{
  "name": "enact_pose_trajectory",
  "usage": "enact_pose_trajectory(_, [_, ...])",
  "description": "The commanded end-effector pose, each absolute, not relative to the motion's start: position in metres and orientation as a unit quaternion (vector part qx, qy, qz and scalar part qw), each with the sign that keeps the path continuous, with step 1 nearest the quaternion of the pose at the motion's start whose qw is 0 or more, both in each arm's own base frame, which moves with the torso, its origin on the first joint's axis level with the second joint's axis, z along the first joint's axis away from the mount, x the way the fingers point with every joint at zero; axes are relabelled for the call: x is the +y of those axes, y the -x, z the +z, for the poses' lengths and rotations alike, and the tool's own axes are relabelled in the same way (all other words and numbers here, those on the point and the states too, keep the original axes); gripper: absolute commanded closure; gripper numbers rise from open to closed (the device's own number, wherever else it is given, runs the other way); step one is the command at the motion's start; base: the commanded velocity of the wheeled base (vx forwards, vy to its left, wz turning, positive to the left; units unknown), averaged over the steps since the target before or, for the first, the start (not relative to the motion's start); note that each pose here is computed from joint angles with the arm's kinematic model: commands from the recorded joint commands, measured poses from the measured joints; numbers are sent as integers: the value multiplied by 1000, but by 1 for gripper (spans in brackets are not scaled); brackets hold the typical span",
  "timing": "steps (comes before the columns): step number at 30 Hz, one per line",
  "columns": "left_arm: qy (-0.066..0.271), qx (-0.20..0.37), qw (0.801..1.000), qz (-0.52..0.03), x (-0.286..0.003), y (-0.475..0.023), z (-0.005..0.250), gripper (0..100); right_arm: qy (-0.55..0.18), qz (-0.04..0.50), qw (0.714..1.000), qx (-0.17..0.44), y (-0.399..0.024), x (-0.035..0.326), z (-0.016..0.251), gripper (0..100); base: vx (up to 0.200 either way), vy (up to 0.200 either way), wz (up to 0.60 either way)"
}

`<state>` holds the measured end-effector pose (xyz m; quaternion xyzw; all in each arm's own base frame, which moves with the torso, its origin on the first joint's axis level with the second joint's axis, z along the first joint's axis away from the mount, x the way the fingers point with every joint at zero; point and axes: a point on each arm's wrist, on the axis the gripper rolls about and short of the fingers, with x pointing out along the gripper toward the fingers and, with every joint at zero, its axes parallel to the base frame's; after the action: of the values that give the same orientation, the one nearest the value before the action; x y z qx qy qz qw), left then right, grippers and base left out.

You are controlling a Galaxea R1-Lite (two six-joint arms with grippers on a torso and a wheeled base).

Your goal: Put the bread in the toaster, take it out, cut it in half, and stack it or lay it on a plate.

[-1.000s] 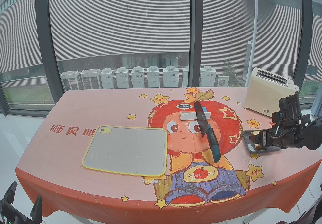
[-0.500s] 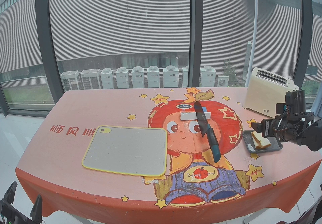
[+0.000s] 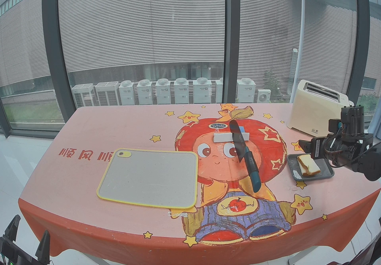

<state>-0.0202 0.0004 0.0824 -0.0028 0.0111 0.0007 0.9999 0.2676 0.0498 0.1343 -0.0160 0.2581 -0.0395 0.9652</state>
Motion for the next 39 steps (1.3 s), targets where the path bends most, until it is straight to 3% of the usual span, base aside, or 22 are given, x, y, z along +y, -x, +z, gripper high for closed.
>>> enact_pose_trajectory(1, [3,20,1000,2,0,19,78,0,15,-39,966,256,-267,50,135,0,0,0,0])
enact_pose_trajectory(25, [3,20,1000,2,0,19,78,0,-12,-18,973,230,-251,39,152,0,0,0,0])
enact_pose_trajectory(33, [3,20,1000,2,0,19,78,0,-15,-36,974,224,-251,30,155,0,0,0,0])
enact_pose_trajectory(39, [3,21,1000,2,0,19,77,0,-23,-62,982,178,-248,14,163,0,0,0,0])
